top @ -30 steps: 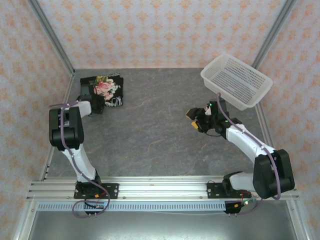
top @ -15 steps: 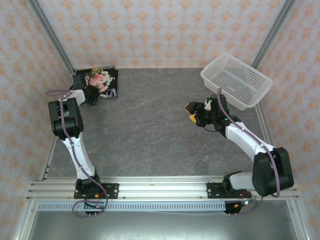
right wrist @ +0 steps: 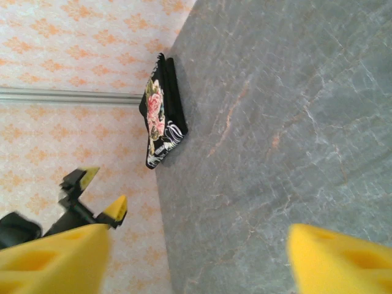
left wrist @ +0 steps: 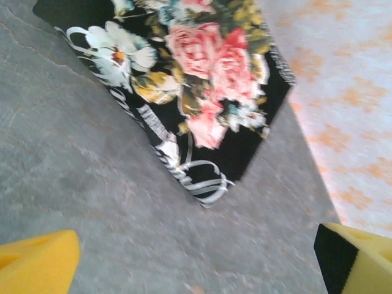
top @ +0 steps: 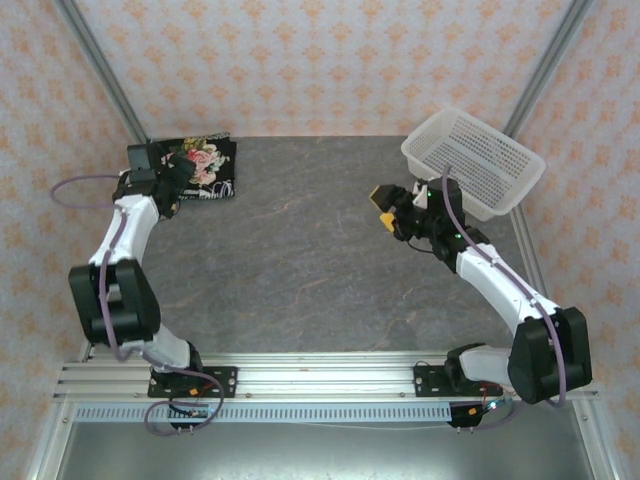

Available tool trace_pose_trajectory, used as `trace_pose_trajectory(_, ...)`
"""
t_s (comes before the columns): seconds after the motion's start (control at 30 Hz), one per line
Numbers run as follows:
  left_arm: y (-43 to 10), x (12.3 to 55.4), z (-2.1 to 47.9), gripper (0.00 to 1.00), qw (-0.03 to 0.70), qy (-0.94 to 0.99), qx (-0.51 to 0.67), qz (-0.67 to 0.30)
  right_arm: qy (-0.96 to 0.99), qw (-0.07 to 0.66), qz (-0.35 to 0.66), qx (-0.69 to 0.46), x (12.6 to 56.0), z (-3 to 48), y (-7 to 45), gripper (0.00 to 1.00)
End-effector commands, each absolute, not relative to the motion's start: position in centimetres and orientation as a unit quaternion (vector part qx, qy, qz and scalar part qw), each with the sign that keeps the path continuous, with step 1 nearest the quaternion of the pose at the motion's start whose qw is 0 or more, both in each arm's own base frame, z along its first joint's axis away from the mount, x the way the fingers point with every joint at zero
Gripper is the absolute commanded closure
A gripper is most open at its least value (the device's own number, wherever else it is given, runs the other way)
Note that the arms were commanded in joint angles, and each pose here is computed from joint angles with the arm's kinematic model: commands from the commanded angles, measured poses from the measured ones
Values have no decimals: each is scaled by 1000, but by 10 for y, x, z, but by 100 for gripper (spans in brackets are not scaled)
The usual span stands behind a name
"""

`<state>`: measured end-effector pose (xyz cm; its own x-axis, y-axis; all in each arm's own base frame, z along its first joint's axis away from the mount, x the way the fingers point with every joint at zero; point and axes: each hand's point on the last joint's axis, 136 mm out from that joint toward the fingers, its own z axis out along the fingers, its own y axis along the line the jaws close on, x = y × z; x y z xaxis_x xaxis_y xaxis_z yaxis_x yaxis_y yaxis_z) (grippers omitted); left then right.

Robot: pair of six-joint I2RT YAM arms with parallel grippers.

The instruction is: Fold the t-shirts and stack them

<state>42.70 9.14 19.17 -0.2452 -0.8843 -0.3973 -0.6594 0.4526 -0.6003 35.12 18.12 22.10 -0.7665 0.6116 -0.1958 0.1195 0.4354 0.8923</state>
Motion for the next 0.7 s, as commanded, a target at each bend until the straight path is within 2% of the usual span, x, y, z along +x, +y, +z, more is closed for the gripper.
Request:
trace_pose_trajectory(0.0,89,383,184,0,339,777,-521,-99,806,300,462,217,356,254,170,1)
trace_pose_trajectory(0.2,84,321,209,0,362,790,-494,-23,858,357,304,210,340,263,122,1)
trace_pose_trajectory(0.3,103,261,219,0,377,763,-515,101,871,392,176,240,328,265,73,1)
trace_pose_trajectory(0.37,119,218,228,0,413,719,-527,188,863,421,85,265,322,262,38,1)
trace_pose_trajectory(0.53,106,227,209,0,514,757,-360,182,822,510,-27,254,317,231,-9,1)
trace_pose_trajectory(0.6,105,230,194,0,522,763,-328,194,805,535,-76,244,313,214,-24,1)
trace_pose_trajectory(0.67,91,246,173,0,531,784,-273,171,812,530,-125,210,312,192,-31,1)
